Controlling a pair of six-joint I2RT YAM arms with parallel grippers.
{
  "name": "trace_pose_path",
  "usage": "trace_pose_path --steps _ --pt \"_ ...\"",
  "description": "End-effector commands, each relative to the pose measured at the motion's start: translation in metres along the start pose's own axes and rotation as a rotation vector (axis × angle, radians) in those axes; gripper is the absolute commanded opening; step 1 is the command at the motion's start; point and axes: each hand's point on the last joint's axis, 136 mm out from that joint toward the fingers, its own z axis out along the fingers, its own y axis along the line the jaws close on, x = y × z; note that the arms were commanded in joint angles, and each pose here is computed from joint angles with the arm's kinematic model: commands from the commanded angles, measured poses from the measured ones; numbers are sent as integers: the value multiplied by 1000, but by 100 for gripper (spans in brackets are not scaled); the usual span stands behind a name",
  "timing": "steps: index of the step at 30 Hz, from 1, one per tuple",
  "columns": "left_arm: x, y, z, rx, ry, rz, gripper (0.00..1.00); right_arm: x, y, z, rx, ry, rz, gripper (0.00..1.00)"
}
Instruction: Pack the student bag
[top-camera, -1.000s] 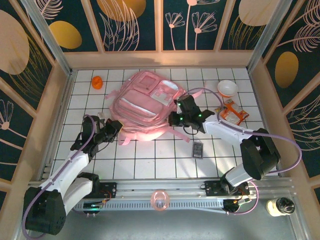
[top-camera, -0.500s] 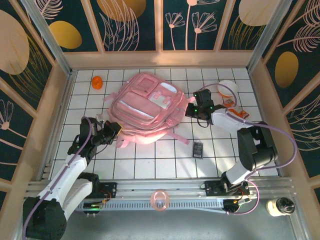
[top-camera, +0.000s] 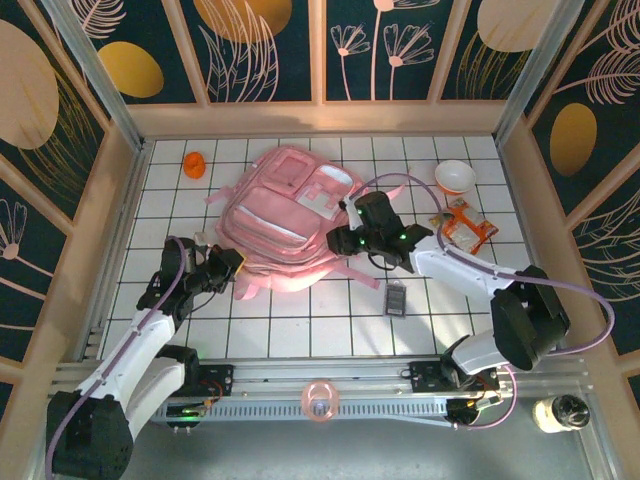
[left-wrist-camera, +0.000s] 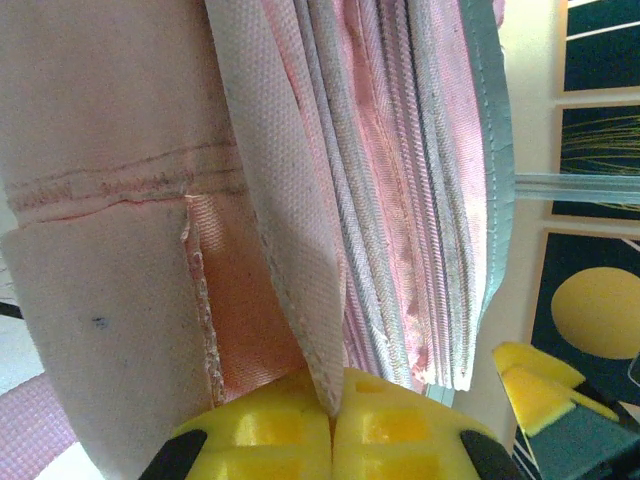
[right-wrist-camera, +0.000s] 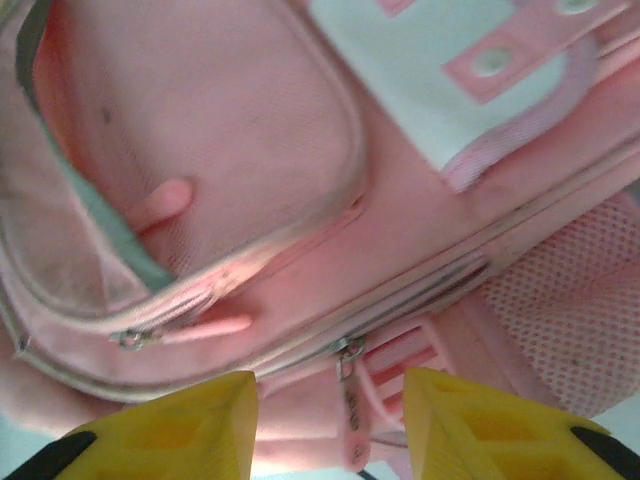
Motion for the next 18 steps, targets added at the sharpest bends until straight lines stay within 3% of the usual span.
trace_pose_path --steps 1,13,18 --pt "-10 -35 -6 90 -20 30 0 30 -8 9 43 119 -60 43" --pt "-11 -35 -6 92 -25 27 0 43 -12 26 102 185 -74 43" --pt "-10 -36 -6 99 -22 26 0 36 -17 34 130 165 -70 30"
